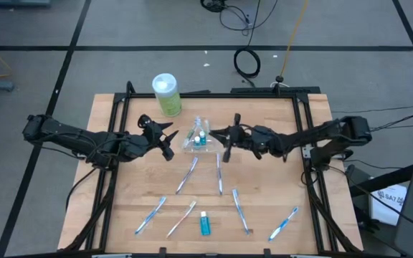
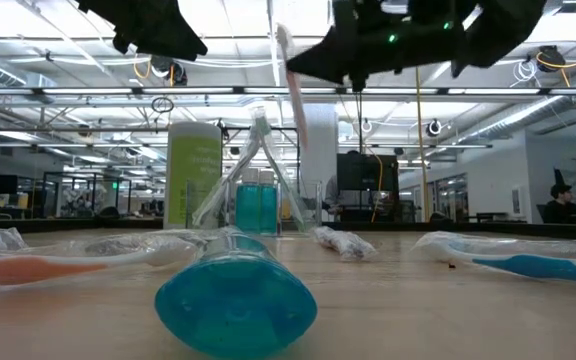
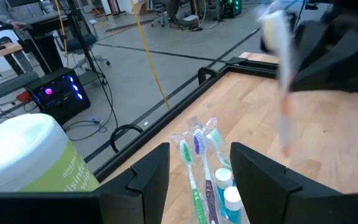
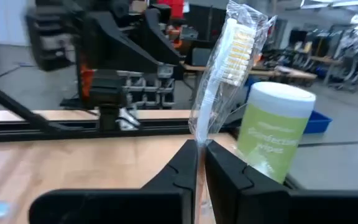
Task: Pick & Place toothbrushing station
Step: Put the top orange toothbrush into the transparent organizer
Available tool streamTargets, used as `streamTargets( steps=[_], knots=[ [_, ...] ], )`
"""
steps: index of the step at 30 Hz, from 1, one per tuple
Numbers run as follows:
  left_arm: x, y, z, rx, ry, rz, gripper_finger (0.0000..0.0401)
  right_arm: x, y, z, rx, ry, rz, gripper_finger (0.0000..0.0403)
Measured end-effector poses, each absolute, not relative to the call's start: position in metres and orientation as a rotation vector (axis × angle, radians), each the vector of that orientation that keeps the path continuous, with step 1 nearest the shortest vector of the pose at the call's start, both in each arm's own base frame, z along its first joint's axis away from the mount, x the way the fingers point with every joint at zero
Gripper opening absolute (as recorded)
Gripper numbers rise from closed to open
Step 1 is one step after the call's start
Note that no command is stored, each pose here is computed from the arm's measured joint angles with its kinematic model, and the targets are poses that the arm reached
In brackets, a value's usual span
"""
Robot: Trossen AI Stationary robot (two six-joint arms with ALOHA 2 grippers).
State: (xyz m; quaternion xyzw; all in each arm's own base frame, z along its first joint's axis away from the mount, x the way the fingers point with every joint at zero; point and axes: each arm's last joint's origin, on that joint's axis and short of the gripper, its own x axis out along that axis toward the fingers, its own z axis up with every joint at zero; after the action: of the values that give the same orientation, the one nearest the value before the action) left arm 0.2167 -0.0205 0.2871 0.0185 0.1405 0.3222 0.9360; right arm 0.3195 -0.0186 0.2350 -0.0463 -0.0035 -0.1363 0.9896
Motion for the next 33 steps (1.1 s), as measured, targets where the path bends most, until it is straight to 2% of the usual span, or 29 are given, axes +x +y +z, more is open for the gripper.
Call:
streamTargets(
  steps=[13, 26, 33],
  knots=[
    [0.216, -0.020, 0.287, 0.041, 0.292, 0.658, 0.0177, 0.341, -0.050, 0.180, -0.104, 0.051, -0.359, 0.0014],
    [0.216, -0.020, 0.287, 0.042, 0.293, 0.658, 0.0177, 0.342, -0.052, 0.168, -0.070, 0.119, -0.364, 0.0014],
    [0.217, -0.020, 0.287, 0.041, 0.292, 0.658, 0.0177, 0.340, -0.052, 0.158, -0.075, 0.224, -0.366, 0.0014]
  ],
)
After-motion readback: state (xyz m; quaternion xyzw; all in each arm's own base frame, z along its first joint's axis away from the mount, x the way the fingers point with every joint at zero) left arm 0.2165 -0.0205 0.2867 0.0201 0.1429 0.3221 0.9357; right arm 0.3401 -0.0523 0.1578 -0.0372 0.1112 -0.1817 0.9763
